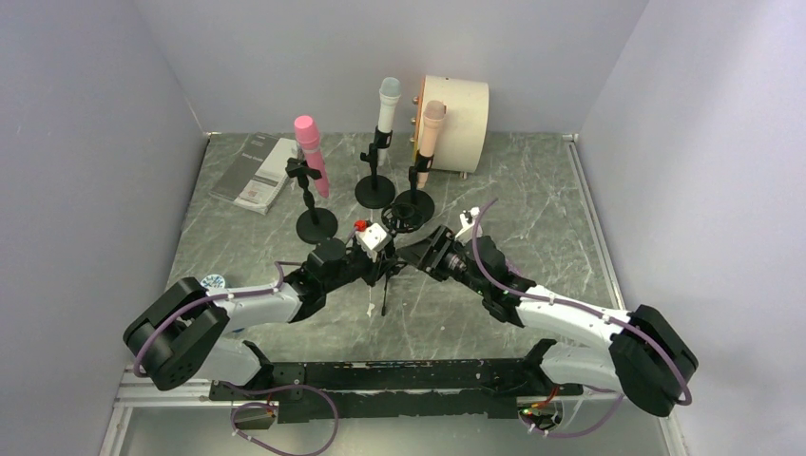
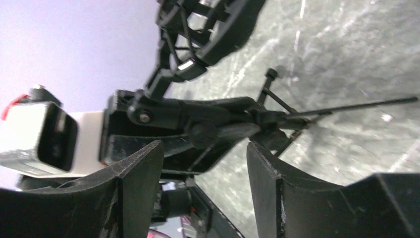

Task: Attach the microphones to the stand

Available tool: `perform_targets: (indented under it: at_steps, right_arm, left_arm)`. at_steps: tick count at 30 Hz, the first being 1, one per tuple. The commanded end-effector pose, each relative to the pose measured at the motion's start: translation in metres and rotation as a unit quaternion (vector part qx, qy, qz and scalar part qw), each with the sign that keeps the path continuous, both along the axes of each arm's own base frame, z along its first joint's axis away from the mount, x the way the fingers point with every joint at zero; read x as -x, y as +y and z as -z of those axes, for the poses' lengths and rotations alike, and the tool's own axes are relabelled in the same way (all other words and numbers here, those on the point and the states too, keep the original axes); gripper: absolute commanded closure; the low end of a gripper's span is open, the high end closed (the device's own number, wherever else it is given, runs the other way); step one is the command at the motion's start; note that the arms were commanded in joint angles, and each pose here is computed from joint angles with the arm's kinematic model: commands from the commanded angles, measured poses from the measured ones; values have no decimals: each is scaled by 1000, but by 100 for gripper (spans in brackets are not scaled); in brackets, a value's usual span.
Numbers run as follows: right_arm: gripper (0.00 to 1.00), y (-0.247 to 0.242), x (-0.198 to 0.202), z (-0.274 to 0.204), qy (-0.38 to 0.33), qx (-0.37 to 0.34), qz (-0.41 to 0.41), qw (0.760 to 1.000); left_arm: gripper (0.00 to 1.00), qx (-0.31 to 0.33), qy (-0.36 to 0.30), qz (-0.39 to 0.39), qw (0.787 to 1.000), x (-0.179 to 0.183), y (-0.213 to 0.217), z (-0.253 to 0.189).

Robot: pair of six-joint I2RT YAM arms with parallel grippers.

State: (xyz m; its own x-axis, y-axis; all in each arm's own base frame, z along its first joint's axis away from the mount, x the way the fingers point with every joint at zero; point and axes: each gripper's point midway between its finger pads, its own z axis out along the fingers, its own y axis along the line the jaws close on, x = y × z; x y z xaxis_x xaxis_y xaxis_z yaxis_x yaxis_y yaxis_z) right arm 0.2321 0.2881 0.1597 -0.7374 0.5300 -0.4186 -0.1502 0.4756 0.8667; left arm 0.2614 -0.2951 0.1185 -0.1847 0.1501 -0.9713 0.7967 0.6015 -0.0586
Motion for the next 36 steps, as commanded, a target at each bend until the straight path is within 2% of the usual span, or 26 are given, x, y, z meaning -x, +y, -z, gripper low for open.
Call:
perform_targets:
  at_steps: [1,5,7,9,14,23,29,36]
  right_arm:
    - [37,10,-11,-49,-44,-103,17,994]
    - [52,9,-16,-44,-40,-79,24,996]
    - [54,6,-17,-41,-40,-78,34,996]
    - [54,4,-16,-39,-40,-79,35,995]
    - [44,13,-10,-37,-40,-72,3,997]
    - [46,20,4,-28,-53,-77,-43,995]
    - [55,17,6,-33,-88,-71,-50,992]
    - [49,21,3,-26,-82,-49,-55,994]
  left_arm:
    - [97,10,2,12,1000,3,-3,-10]
    - [97,5,4,21,1000,8,-2,-9]
    - [97,2,1,19,1000,7,0,-8]
    - [97,-3,1,17,1000,8,1,-7]
    - [98,-2,8,30,1000,14,1,-6]
    - [97,4,13,41,999,20,1,2]
    - [98,8,11,47,999,24,1,5]
    - [98,7,6,54,999,24,-1,6]
